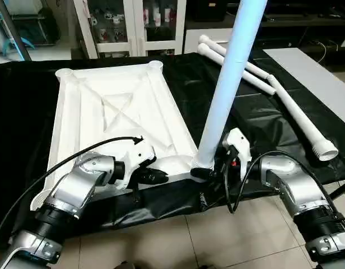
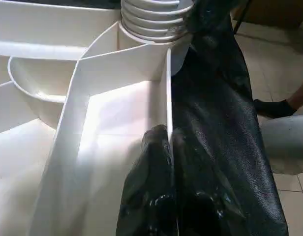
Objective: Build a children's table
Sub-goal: Rotate leg to tighten
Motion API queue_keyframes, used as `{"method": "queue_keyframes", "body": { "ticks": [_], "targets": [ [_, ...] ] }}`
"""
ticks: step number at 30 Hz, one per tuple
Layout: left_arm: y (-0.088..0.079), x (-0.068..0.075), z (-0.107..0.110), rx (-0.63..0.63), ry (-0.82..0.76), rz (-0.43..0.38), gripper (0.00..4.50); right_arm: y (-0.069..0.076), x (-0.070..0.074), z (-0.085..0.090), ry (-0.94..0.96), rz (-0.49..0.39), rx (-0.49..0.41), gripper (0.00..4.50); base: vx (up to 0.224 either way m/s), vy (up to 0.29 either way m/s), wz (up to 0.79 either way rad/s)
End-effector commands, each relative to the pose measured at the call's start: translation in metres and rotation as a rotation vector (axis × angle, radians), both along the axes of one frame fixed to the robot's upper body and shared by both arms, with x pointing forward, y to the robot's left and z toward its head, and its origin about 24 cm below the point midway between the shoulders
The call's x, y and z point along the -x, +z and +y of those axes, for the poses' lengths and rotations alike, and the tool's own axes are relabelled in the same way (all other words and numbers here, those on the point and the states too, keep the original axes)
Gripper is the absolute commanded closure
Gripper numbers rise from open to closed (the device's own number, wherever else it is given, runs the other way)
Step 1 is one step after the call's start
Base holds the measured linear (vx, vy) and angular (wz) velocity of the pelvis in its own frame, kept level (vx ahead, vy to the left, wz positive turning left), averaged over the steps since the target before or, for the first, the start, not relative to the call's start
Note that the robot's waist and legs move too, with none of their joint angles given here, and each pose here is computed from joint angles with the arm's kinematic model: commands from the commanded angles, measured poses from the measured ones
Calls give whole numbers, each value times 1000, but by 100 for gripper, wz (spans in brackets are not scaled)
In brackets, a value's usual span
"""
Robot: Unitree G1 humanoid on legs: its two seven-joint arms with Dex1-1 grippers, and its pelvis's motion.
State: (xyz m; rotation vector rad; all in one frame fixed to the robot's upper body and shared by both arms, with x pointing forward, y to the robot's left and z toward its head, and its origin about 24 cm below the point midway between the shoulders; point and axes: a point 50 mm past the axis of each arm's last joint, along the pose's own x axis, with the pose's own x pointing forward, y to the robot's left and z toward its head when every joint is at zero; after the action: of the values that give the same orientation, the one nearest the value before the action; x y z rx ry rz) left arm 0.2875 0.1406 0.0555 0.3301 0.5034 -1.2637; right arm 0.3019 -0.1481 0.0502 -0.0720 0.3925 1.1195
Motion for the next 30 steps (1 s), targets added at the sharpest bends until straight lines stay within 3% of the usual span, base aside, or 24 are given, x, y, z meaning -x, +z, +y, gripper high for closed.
{"method": "queue_keyframes", "body": {
  "ticks": [1, 10, 17, 23, 30],
  "targets": [
    [-8, 8, -6, -11, -45, 47, 450, 6, -2, 1, 2, -17, -1, 100, 0, 0, 0],
    [-9, 9, -5, -15, -45, 53, 450, 3, 1, -1, 22, -5, 21, 168, 0, 0, 0],
    [-9, 9, -5, -15, -48, 61, 450, 1, 2, -2, 16, 5, 22, 176, 0, 0, 0],
    [-10, -1, -12, -1, 48, 23, 450, -9, -18, 2, -257, -40, 42, 177, 0, 0, 0],
    [-13, -24, -34, -13, 287, -27, 450, -22, -39, 36, -630, -19, 27, 178, 0, 0, 0]
  ]
}}
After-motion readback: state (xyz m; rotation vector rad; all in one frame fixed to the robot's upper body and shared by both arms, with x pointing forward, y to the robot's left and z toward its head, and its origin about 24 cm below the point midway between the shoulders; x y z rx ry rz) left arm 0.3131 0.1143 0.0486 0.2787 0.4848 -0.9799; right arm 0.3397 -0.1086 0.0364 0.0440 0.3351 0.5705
